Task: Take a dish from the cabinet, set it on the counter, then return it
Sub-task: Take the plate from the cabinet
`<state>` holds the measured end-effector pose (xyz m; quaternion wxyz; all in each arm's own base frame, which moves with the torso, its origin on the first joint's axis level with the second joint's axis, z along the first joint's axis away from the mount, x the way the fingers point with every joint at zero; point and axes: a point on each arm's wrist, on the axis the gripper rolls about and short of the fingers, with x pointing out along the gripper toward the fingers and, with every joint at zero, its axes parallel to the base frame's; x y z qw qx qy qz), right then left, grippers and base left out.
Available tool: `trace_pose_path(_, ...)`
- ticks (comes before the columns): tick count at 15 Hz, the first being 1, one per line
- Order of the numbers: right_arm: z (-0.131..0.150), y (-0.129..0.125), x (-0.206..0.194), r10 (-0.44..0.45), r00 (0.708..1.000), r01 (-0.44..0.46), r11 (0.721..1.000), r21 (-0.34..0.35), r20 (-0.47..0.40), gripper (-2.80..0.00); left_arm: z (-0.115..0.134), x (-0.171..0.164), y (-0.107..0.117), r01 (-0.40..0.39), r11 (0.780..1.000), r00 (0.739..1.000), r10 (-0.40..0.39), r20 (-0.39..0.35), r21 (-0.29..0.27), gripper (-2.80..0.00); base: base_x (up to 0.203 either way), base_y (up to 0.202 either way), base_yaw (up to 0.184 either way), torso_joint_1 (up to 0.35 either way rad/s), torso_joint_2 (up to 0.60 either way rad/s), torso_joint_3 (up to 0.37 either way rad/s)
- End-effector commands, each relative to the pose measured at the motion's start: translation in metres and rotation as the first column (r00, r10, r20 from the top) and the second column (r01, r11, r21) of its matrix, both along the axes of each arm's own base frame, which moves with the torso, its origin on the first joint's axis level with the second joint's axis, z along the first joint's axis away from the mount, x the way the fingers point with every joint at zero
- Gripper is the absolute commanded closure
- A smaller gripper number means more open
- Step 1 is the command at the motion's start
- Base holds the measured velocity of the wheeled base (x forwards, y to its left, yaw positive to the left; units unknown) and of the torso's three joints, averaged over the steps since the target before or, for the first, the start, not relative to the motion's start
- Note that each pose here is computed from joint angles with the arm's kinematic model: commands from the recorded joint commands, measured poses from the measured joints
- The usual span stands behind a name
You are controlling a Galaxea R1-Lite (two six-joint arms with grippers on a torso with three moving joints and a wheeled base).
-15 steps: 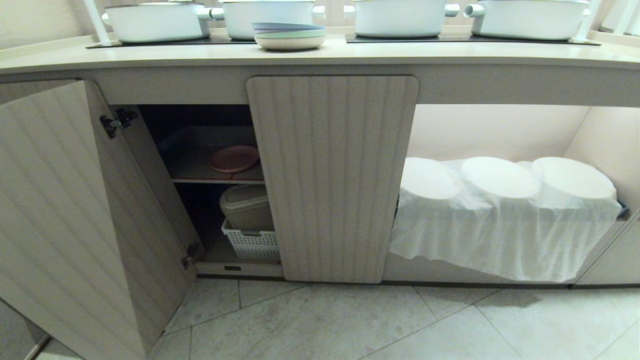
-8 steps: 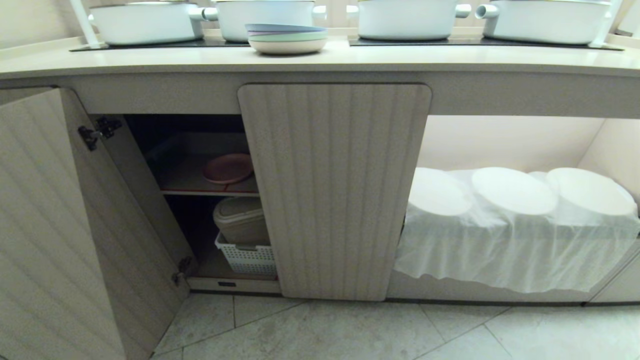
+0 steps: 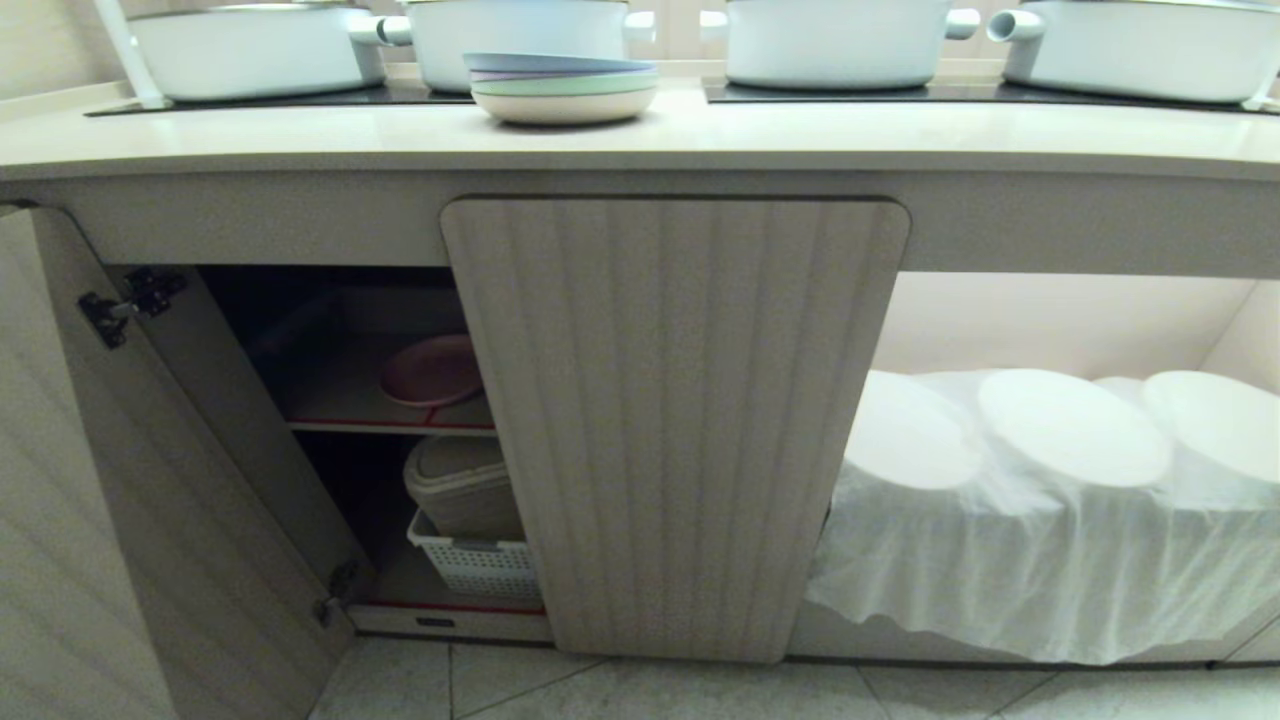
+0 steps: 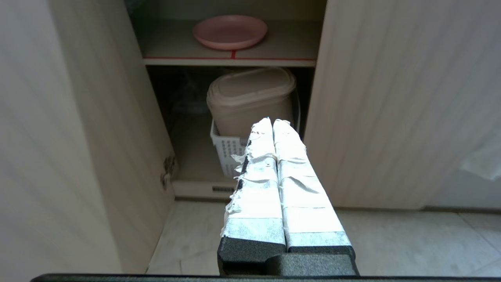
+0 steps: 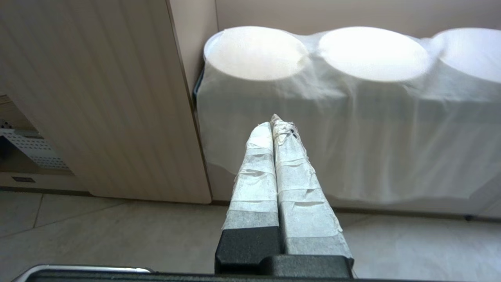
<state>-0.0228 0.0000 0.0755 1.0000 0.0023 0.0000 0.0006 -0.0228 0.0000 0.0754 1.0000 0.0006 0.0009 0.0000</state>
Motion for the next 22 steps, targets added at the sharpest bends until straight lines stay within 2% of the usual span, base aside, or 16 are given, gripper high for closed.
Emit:
trace_pose_path(1,0.0000,0.0000,0.0000,-0.001,1.000,0.001,1.000,0.000,0.000,0.00,0.0000,0.0000,0.0000,0.000,1.000,1.000,0.000,0.000,0.000,0.00,0.195,0.000,-0.001,0.002,0.01,0.002)
trace_pose_path(4,0.0000,0.0000,0.0000,0.000,1.000,0.000,1.000,0.000,0.000,0.00,0.0000,0.0000,0.0000,0.000,1.000,1.000,0.000,0.000,0.000,0.00,0.139,0.000,0.002,0.006,0.00,0.003)
trace_pose_path(22,0.0000,0.0000,0.0000,0.000,1.000,0.000,1.000,0.000,0.000,0.00,0.0000,0.0000,0.0000,0.000,1.000,1.000,0.000,0.000,0.000,0.00,0.000,0.000,0.000,0.000,0.00,0.000)
